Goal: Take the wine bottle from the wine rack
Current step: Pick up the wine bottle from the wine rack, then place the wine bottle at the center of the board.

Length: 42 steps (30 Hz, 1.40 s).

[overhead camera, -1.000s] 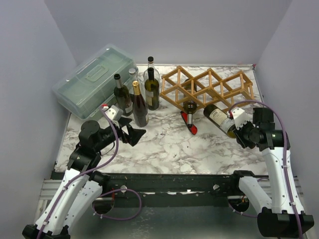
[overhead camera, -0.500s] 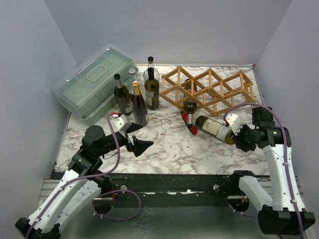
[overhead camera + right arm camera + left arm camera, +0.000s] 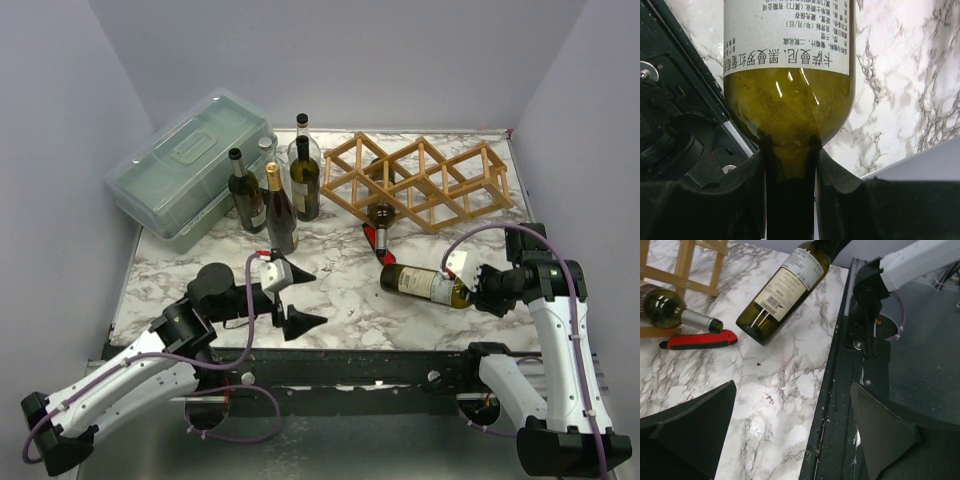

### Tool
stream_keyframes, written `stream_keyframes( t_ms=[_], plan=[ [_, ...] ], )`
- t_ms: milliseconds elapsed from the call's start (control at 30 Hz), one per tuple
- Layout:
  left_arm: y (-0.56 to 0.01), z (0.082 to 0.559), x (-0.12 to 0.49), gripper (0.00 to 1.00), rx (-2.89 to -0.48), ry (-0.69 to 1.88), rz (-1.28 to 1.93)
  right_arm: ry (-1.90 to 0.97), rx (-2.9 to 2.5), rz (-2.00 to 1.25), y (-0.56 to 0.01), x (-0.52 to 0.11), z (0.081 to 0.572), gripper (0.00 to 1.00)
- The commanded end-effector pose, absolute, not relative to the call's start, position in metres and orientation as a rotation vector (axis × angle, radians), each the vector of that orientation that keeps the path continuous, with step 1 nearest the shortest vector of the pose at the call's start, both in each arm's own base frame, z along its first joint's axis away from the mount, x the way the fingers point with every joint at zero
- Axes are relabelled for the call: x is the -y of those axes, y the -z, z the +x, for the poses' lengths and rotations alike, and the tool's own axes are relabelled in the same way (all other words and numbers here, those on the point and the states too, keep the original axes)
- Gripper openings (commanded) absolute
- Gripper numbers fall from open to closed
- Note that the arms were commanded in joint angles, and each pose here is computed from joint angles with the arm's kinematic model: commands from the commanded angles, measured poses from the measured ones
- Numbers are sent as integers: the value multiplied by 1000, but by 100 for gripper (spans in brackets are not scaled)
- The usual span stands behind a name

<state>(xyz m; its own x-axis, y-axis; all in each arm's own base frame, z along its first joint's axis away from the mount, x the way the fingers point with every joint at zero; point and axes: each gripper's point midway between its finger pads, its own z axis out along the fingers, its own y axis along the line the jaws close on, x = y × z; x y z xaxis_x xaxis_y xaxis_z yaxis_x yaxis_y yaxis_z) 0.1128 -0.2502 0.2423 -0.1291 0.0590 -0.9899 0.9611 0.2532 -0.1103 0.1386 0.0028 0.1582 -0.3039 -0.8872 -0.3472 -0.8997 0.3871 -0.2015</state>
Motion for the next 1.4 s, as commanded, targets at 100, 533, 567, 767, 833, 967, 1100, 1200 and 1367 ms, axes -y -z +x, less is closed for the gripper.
stream_keyframes(
  t_ms=[100, 533, 567, 767, 833, 967, 1100, 1200, 1367],
  plan=[
    [-249, 109, 280, 99, -1345, 946, 1141, -97, -1987, -1713, -170, -25, 144, 0],
    [-236, 126, 352, 99, -1266, 627, 1338, -306, -1829, -1732, -182, -57, 160, 0],
    [-237, 127, 358, 99, -1260, 624, 1341, -318, -1823, -1728, -183, -59, 160, 0],
    [-242, 128, 402, 99, -1212, 615, 1413, -369, -1806, -1720, -184, -65, 163, 0],
    [-242, 126, 415, 99, -1188, 606, 1446, -378, -1809, -1720, -182, -66, 163, 0],
    [-238, 130, 434, 99, -1174, 564, 1510, -393, -1810, -1719, -182, -67, 162, 0],
    [-223, 136, 444, 99, -1186, 491, 1593, -412, -1807, -1712, -182, -70, 163, 0],
    [-212, 140, 449, 99, -1194, 451, 1644, -430, -1805, -1705, -184, -73, 164, 0],
    [-198, 146, 454, 99, -1209, 397, 1676, -469, -1810, -1686, -186, -77, 165, 0]
  ],
)
